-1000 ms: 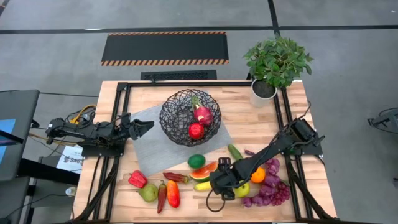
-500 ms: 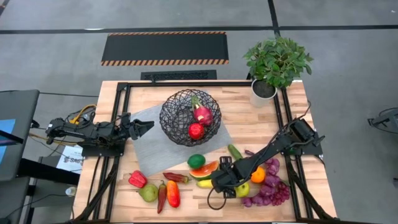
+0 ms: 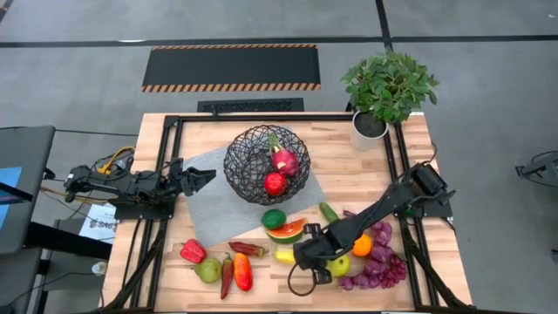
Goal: Build produce basket
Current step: Put the banana into the wired basket
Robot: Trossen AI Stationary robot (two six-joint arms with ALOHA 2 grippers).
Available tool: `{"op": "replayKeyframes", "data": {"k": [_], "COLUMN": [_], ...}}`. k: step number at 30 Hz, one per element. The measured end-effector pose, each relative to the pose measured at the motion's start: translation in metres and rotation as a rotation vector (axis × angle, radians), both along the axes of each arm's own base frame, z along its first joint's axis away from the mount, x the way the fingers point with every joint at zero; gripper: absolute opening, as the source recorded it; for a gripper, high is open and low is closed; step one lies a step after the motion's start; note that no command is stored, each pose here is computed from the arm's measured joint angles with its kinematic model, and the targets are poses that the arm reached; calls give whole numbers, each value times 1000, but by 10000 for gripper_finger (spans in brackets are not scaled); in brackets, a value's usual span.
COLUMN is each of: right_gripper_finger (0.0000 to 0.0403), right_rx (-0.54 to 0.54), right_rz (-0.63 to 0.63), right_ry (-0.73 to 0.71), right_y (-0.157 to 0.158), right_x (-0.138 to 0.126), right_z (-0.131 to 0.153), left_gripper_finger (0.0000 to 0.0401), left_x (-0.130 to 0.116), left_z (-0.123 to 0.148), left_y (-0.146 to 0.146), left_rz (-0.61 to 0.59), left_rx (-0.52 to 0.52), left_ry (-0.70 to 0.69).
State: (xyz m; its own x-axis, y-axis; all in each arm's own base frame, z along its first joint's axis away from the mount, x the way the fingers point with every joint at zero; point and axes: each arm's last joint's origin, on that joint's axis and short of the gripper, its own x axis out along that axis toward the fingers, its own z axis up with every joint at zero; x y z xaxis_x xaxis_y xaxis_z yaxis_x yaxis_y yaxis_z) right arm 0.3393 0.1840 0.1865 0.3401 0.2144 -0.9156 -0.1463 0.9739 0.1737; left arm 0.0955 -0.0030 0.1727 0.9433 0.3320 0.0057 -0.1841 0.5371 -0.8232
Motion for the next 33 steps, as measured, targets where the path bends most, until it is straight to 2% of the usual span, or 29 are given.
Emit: {"op": "replayKeyframes", "data": {"k": [5, 8, 10, 13, 18, 22, 25, 29, 33], "right_gripper_finger": [136, 154, 158, 157, 149, 152, 156, 154, 148], "right_rx": [59, 74, 66, 84, 253, 360, 411, 513, 523], "right_rz": [-27, -113, -210, -431, -751, -922, -1010, -1068, -1125], "right_ry": [-116, -240, -330, -482, -643, -704, -692, -739, -686], "right_y": [-10, -27, -46, -79, -135, -166, -180, -187, -194], "right_x": [1, 4, 5, 13, 30, 46, 63, 90, 103], "right_z": [45, 80, 106, 137, 163, 161, 142, 119, 91], "left_gripper_finger": [289, 289, 289, 289, 289, 289, 289, 289, 289], "left_x": [0, 0, 0, 0, 0, 0, 0, 1, 2], "left_z": [0, 0, 0, 0, 0, 0, 0, -1, -2], "left_y": [0, 0, 0, 0, 0, 0, 0, 0, -1], "left_rz": [1, 1, 3, 3, 2, -1, 0, 0, -8], "left_rx": [0, 0, 0, -1, -11, -17, -17, -24, -35], "left_ry": [0, 0, 0, 0, -4, -6, -4, 4, 12]}}
